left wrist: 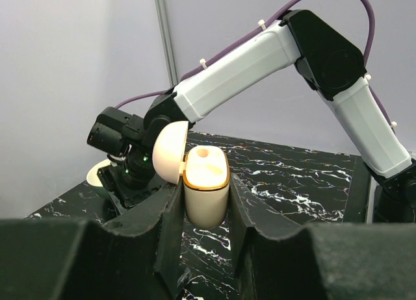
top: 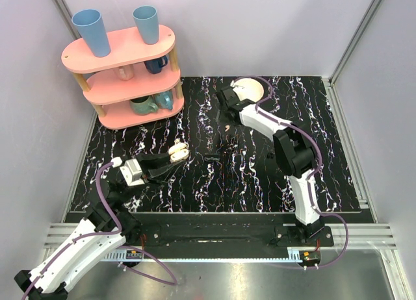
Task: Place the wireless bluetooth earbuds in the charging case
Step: Pick up the right earbud from the center of the board.
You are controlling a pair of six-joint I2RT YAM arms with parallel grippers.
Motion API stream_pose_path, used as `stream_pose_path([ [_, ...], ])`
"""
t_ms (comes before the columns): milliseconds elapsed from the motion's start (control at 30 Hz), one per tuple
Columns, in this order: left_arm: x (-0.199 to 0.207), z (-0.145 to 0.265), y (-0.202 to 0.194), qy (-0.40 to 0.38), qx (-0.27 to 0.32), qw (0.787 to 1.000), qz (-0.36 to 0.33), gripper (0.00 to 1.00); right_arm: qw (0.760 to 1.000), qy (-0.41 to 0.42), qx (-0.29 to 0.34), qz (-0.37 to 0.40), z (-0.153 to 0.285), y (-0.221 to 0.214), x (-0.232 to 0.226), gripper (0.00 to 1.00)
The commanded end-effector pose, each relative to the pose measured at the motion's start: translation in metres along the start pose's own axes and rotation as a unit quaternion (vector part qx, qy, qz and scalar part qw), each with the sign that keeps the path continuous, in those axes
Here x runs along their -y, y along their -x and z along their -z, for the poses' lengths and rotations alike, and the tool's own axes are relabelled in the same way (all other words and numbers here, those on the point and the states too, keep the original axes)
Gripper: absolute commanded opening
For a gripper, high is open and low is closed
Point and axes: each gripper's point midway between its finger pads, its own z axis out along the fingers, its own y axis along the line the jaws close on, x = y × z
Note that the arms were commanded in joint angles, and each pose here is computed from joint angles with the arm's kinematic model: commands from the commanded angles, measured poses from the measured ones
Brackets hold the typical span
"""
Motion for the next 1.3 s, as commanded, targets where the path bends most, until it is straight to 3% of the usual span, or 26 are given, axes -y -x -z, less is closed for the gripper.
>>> stream_pose_path([
  [0,-0.004,-0.003,0.025,0.008,0.026,1.0,-0.012,0.0,0.998,-0.05,0.024,-0.011,-0.003,0.007,0.009,0.56],
  [1267,-0.004,-0.001,0.026,0.011,0.024,1.0,-0.016,0.0,0.996,-0.091,0.004,-0.005,-0.046,-0.014,0.021,0.46],
])
